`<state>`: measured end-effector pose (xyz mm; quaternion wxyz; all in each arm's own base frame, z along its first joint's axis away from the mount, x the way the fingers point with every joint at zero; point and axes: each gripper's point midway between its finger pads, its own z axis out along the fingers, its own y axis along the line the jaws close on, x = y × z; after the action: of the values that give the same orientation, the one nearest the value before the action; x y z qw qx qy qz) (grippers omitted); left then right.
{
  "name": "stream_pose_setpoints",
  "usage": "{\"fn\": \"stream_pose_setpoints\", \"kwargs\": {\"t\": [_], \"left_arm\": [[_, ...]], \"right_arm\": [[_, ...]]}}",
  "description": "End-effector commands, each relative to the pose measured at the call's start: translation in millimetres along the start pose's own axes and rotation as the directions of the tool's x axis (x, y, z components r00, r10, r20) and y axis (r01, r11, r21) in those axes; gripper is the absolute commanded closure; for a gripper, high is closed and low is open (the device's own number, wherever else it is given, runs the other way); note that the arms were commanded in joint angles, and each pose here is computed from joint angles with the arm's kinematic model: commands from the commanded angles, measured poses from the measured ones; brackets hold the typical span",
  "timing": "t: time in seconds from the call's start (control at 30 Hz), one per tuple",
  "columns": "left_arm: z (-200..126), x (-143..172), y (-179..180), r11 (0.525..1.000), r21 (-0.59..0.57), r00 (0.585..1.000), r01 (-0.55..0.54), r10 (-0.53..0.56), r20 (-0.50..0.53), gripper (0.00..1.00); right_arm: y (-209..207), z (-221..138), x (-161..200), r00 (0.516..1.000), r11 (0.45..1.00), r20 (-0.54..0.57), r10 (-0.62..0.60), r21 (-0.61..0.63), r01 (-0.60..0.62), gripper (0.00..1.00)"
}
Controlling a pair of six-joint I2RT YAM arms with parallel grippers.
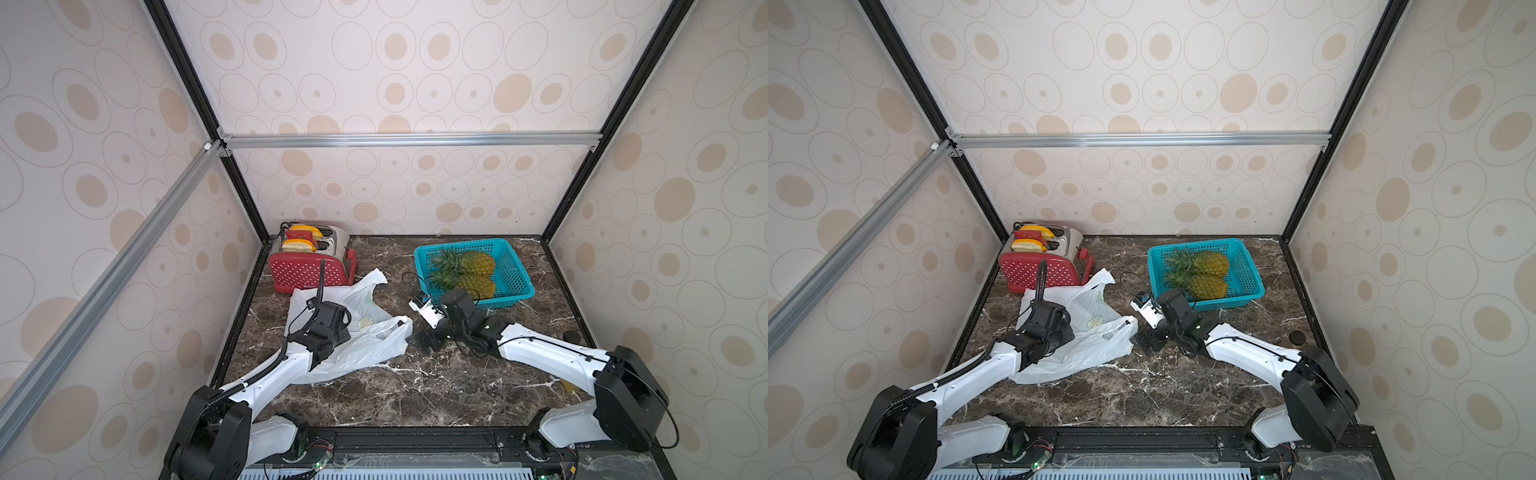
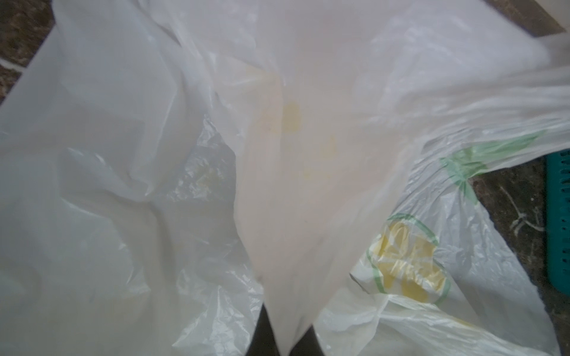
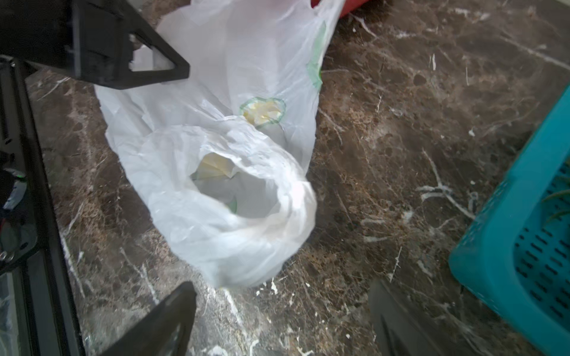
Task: Place the pineapple into a plastic bag & tie a knot
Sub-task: Pick up the plastic bag at the center of the board.
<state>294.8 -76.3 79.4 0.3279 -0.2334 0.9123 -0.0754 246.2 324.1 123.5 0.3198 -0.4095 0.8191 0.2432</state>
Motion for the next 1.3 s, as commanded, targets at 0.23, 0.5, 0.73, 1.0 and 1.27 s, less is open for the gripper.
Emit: {"fn": "stream_pose_setpoints", "kwargs": {"t": [0.23, 0.5, 0.73, 1.0, 1.27], "left_arm": [[-26.3, -27.4, -20.2, 0.994, 0.109, 0.994, -0.008, -0.003, 0.105, 1.00], [-30.9, -32.1, -43.7, 0.981, 0.194, 0.997, -0.013, -0.003, 0.082, 1.00], [-41.5, -46.6, -60.0, 0.958, 0.279, 0.989, 0.067, -0.101, 0.110, 1.00], [-49.1, -70.0, -92.0, 0.891, 0.415, 0.960, 0.187, -0.254, 0.114, 1.00], [-61.2, -89.7, -117.6, 0.822, 0.520, 0.937, 0.231, -0.332, 0.109, 1.00]], "right_arm": [[27.4, 27.6, -30.6, 0.996, 0.984, 0.083, 0.040, -0.177, -0.024, 0.25], [60.1, 13.0, -50.2, 0.976, 0.934, 0.220, 0.002, -0.348, 0.077, 0.16], [76.0, 9.6, -50.5, 0.974, 0.899, 0.221, -0.050, -0.416, 0.141, 0.34], [138.4, -8.4, -20.1, 0.894, 0.711, 0.286, -0.346, -0.542, 0.448, 0.54], [159.8, -33.2, 3.4, 0.770, 0.559, 0.339, -0.540, -0.540, 0.630, 0.30]]}}
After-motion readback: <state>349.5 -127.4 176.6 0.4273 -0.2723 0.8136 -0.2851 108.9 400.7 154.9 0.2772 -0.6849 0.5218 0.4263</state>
